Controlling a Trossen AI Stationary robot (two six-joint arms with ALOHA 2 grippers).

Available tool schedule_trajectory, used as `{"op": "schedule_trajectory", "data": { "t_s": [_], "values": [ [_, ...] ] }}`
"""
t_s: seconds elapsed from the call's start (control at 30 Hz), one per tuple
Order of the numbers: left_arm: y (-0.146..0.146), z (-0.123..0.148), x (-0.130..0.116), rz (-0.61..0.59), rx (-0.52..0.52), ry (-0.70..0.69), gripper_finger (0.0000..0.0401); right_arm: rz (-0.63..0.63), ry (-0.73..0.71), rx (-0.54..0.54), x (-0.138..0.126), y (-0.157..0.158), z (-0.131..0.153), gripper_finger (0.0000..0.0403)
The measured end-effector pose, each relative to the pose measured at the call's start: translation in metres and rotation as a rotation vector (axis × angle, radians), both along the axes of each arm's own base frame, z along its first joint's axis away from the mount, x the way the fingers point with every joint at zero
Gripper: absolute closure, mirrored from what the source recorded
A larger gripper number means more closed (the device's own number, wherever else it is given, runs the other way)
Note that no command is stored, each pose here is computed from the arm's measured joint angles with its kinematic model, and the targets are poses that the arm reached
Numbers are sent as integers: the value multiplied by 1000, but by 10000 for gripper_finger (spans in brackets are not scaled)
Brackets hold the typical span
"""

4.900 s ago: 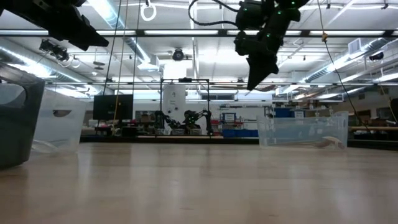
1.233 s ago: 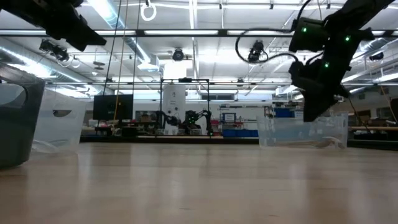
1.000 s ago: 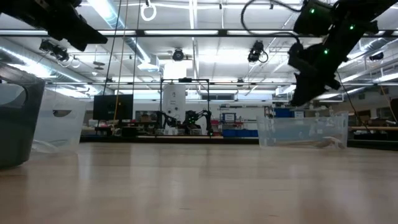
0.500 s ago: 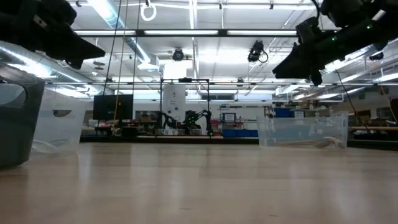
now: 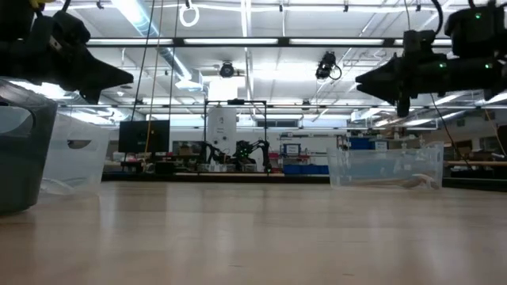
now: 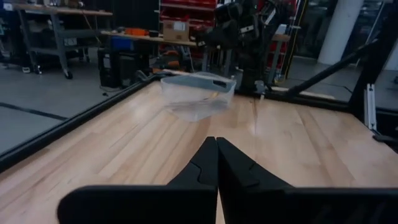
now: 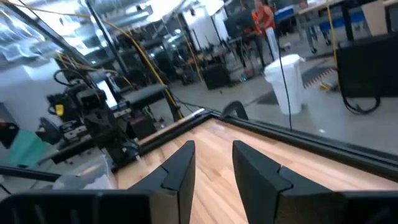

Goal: Sort silverware by color (type)
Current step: Return to Home Position

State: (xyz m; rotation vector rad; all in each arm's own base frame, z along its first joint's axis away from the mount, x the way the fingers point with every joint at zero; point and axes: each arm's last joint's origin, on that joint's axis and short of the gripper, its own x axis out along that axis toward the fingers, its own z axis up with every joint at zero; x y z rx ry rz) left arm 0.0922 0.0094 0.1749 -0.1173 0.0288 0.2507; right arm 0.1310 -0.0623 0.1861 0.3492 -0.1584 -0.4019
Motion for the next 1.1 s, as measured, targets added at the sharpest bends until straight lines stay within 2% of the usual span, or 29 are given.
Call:
{"op": "schedule_trajectory", "data": {
  "t_s": [0.13, 0.27, 0.43, 0.53, 0.63, 0.73, 0.93, 1.1],
  "values": [
    [0, -1, 0, 7, 2, 7, 398, -15, -35, 3, -9, -4, -11, 286],
    [0, -1, 1, -3, -11, -1, 397, 11, -41, -6, -11, -8, -11, 286],
    [-2, -3, 3, -30, -27, -74, 395, 21, -61, -126, -12, -8, -4, 286],
    [-2, -4, 5, -16, 22, -98, 394, -53, -65, -150, -13, -9, -3, 286],
    [-1, -4, 5, -6, 83, -81, 394, -175, -97, -83, -15, -12, -3, 286],
    [-1, -4, 5, -3, 81, -84, 393, -254, -98, -58, -17, -15, -4, 286],
    [-1, 0, 4, 7, 32, -141, 393, -340, 19, -220, -18, -16, -5, 286],
    [-1, 0, 4, 6, 31, -136, 392, -341, 25, -229, -18, -16, -5, 286]
  ]
}}
